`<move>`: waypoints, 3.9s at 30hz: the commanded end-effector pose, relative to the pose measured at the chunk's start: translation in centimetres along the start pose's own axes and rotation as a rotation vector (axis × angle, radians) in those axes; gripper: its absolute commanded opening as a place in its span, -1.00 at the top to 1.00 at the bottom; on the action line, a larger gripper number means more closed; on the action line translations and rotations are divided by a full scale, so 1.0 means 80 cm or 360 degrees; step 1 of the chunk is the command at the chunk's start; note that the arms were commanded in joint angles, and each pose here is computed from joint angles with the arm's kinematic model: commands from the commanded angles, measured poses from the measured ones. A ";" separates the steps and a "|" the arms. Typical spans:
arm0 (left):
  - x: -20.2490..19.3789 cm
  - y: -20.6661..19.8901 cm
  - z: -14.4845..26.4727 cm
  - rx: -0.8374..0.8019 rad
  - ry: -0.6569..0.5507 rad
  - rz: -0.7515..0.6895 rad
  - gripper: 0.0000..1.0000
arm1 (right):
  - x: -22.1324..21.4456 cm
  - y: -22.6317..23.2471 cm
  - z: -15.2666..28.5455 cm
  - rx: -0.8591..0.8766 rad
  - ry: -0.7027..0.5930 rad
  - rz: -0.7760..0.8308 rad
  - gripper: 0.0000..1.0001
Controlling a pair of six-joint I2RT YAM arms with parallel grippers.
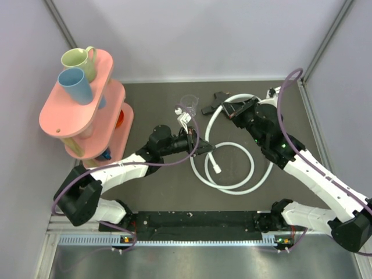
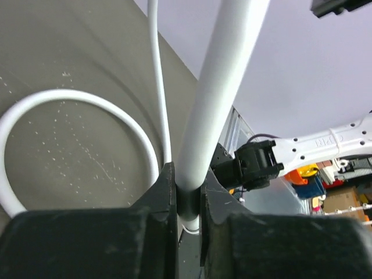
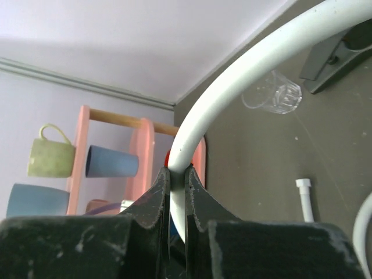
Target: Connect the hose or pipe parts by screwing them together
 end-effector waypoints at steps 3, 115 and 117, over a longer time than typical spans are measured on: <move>0.008 -0.021 0.016 0.0005 0.0032 -0.0021 1.00 | 0.029 0.000 0.008 0.0211 0.0016 0.0437 0.32; 0.093 -0.052 0.119 0.0202 -0.0186 -0.0181 1.00 | -0.008 -0.077 -0.036 0.0786 0.0061 0.2804 0.42; 0.094 -0.051 0.117 0.0214 -0.0126 -0.0217 1.00 | -0.016 -0.079 -0.023 0.0949 0.0120 0.2796 0.11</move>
Point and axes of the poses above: each gripper's point midway between its finger pads, its own z axis back along the fingers, its own y axis along the line the jaws close on, x = y × z, the point moved 5 cm from there along z, back along the fingers, and after that the axes turned 4 degrees about z, right-handed, at the moved point
